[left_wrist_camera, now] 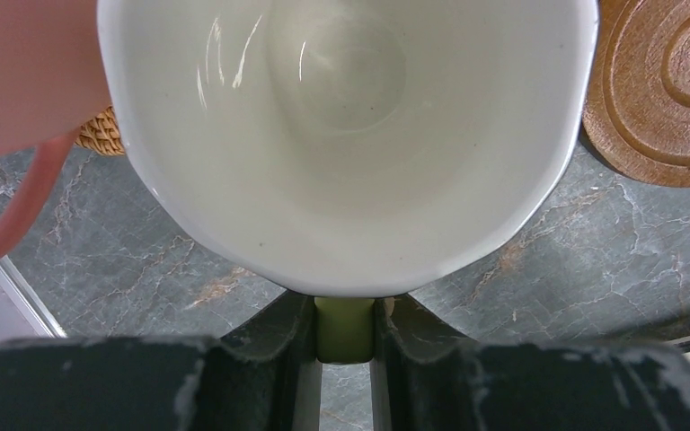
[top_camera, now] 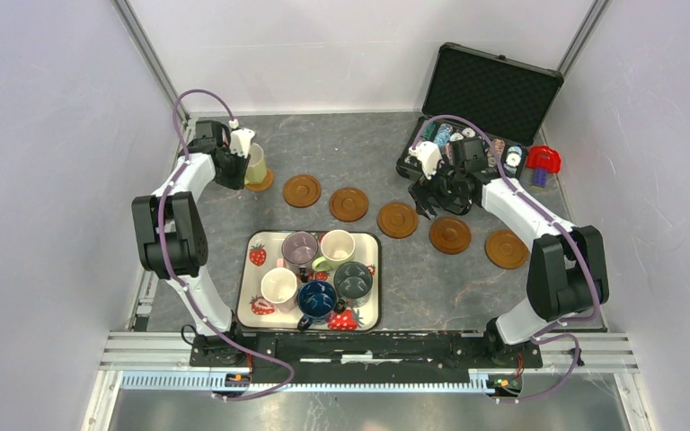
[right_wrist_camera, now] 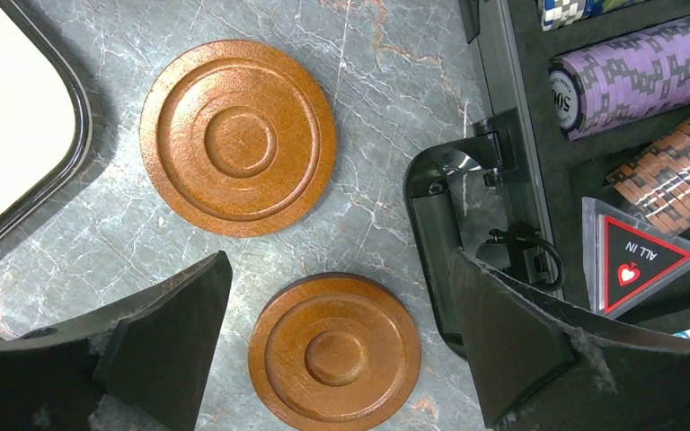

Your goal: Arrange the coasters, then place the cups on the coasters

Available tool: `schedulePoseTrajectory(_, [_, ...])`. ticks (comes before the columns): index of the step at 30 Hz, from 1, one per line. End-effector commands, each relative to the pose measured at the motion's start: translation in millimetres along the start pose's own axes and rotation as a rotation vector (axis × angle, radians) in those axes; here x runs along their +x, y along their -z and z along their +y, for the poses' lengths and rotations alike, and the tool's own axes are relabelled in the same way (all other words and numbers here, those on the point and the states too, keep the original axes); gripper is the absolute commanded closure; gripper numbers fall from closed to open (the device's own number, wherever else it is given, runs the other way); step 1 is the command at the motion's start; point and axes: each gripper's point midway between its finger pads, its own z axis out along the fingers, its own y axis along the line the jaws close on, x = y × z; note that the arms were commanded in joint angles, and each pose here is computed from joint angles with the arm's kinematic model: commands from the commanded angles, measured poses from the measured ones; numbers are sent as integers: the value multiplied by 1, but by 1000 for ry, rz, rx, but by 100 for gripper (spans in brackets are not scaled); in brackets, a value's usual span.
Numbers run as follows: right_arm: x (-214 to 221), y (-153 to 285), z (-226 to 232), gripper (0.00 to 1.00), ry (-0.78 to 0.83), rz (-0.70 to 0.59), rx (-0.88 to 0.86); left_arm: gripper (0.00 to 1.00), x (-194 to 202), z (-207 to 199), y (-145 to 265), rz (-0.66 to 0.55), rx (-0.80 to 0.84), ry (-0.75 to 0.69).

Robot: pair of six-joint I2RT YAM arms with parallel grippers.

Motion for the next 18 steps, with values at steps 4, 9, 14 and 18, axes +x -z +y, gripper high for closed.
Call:
schedulePoseTrajectory(4, [-18, 3, -10, 2, 24, -40, 31, 94, -37, 10, 6, -122, -22, 32])
schedulePoseTrajectory(9, [-17, 2, -9, 2, 23, -39, 26, 91, -32, 10, 3, -104, -26, 33])
schedulePoseTrajectory(14, [-15, 2, -8, 2, 22, -38, 24, 88, -27, 9, -2, -88, -23, 33])
schedulePoseTrajectory(18, [-14, 3, -7, 2, 22, -38, 24, 85, -25, 8, -2, -79, -19, 30])
